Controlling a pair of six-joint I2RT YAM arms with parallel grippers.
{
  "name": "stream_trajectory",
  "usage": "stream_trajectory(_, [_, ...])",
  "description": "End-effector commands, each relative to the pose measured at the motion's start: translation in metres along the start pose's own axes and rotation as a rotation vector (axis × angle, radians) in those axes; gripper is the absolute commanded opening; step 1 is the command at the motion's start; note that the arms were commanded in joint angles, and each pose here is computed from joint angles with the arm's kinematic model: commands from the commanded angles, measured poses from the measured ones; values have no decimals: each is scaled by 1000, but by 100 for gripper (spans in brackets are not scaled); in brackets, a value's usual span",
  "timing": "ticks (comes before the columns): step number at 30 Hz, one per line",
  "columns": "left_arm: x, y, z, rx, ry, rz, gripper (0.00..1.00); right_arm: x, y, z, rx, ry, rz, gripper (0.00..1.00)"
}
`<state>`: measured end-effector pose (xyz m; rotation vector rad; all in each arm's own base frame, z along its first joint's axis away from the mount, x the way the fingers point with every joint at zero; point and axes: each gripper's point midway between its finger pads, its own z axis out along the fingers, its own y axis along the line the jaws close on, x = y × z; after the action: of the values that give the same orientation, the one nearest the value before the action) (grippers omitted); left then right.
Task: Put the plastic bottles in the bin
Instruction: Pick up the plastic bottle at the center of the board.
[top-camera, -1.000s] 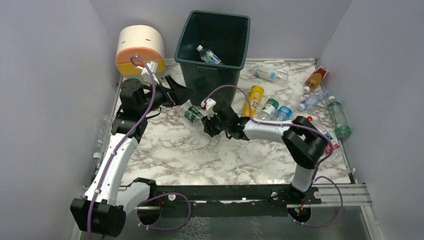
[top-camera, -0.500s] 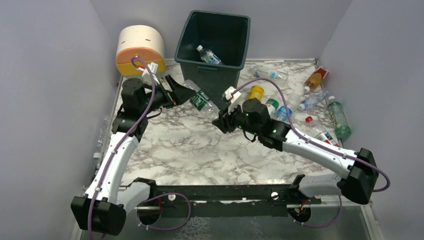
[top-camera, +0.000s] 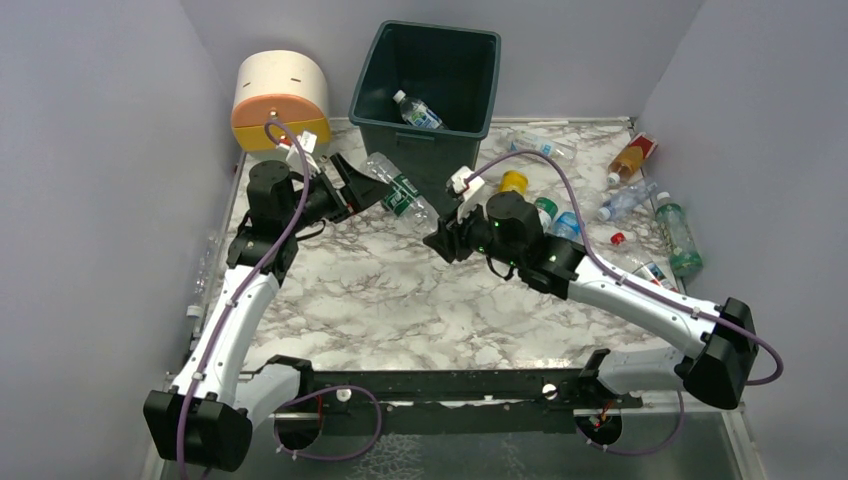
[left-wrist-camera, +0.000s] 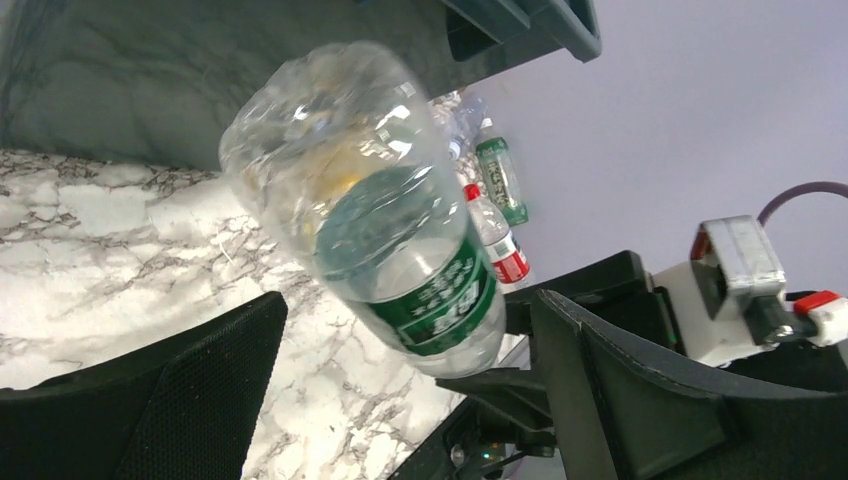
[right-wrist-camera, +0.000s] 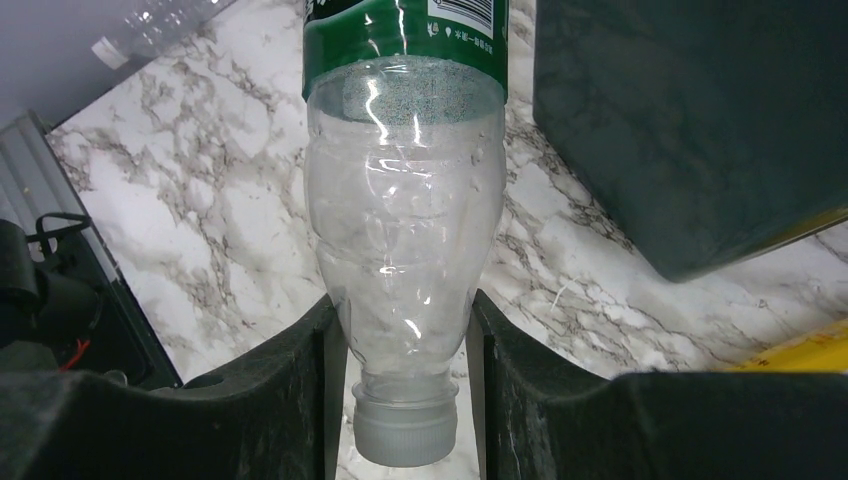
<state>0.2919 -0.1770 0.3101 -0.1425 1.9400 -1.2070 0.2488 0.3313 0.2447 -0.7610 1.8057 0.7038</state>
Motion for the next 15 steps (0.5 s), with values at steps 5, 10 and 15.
stream_trajectory(5, [0, 7, -2, -20, -32, -22, 99, -48, 13, -14, -47, -116, 16, 37])
stream_trajectory(10, [-7, 3, 0, 10, -80, -59, 99, -47, 26, -8, -113, -103, 33, 37])
stream_trajectory(15, [-17, -4, -1, 40, -140, -99, 99, -50, 34, -4, -146, -108, 49, 37])
